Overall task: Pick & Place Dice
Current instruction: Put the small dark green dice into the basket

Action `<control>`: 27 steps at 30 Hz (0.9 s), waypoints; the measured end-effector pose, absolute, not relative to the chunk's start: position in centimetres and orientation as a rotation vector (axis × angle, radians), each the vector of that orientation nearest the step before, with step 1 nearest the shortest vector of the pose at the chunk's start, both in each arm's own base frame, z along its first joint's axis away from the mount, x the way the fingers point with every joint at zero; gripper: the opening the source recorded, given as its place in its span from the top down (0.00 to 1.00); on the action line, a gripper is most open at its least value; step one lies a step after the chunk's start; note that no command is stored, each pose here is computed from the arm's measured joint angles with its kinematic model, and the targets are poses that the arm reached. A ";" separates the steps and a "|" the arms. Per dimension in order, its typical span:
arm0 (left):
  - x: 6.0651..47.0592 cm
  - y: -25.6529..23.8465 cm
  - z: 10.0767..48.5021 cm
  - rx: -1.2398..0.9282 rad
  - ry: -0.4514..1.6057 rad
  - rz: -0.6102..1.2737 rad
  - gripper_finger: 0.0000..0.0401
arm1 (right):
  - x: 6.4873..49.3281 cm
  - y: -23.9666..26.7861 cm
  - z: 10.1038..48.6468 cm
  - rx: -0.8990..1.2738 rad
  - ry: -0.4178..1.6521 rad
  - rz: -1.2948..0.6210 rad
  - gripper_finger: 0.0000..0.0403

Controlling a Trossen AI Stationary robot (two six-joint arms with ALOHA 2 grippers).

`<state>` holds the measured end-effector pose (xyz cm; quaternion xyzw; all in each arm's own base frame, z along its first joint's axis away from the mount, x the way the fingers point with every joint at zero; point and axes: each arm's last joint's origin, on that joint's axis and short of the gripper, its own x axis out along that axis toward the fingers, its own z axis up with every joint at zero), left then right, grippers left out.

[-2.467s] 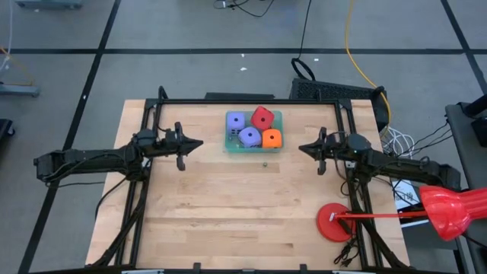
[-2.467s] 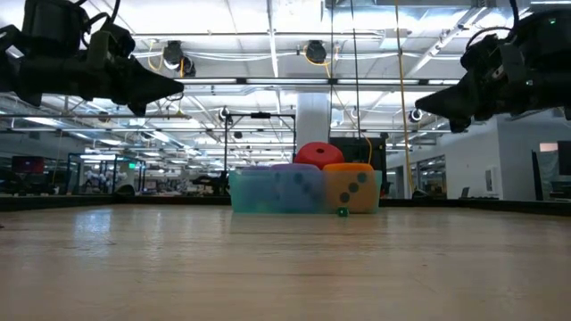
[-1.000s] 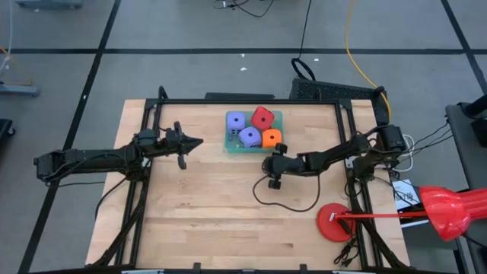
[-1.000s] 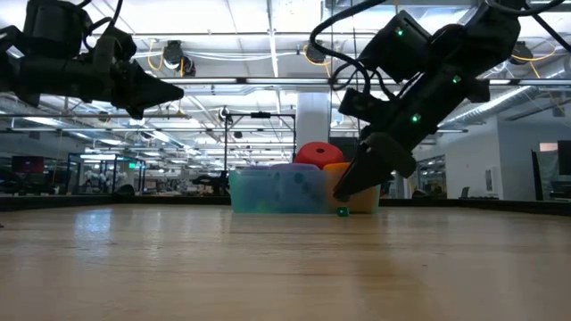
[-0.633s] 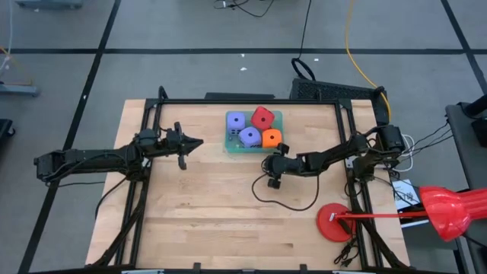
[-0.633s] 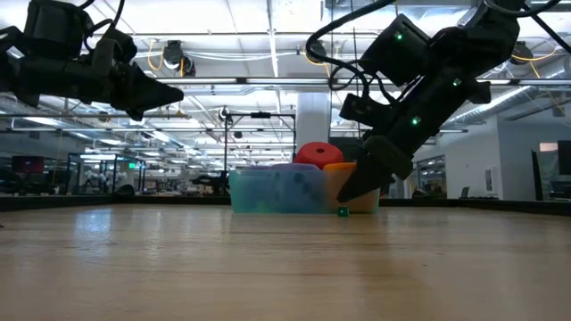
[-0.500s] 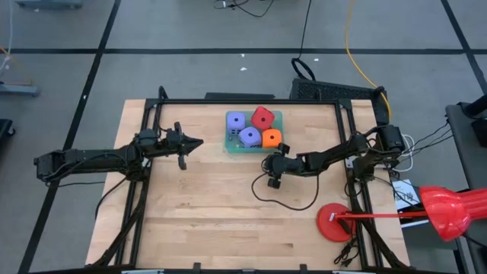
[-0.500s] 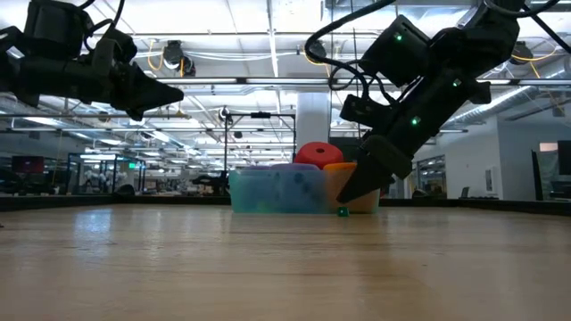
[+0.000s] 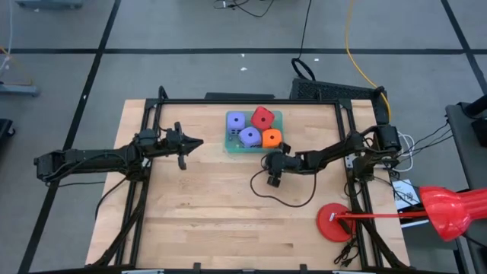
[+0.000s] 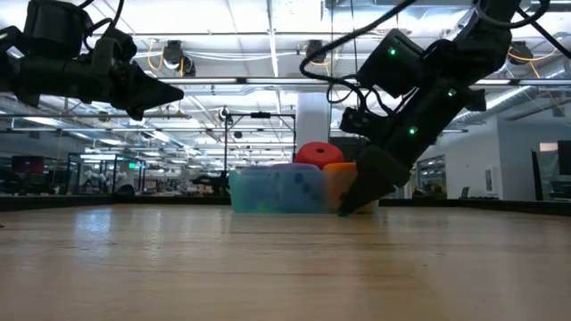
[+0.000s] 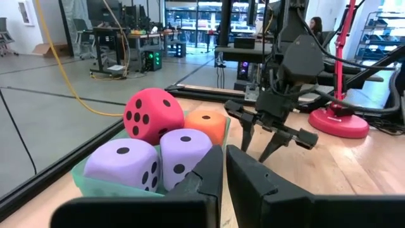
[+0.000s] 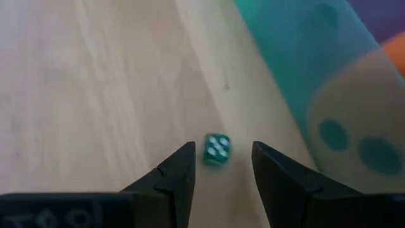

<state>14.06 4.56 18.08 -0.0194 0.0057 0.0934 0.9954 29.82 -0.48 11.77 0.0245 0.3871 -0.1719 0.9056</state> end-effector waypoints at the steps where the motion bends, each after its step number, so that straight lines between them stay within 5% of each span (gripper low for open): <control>1: 14.1 4.6 18.1 -0.039 0.011 0.187 0.92 | 29.9 -0.4 11.8 0.060 0.795 -0.338 0.63; 15: 14.1 4.6 18.1 -0.038 0.012 0.187 0.92 | 30.1 -0.4 11.0 0.058 0.808 -0.338 0.64; 27: 14.1 4.6 18.1 -0.039 0.012 0.187 0.92 | 30.1 -0.4 11.0 0.055 0.812 -0.332 0.91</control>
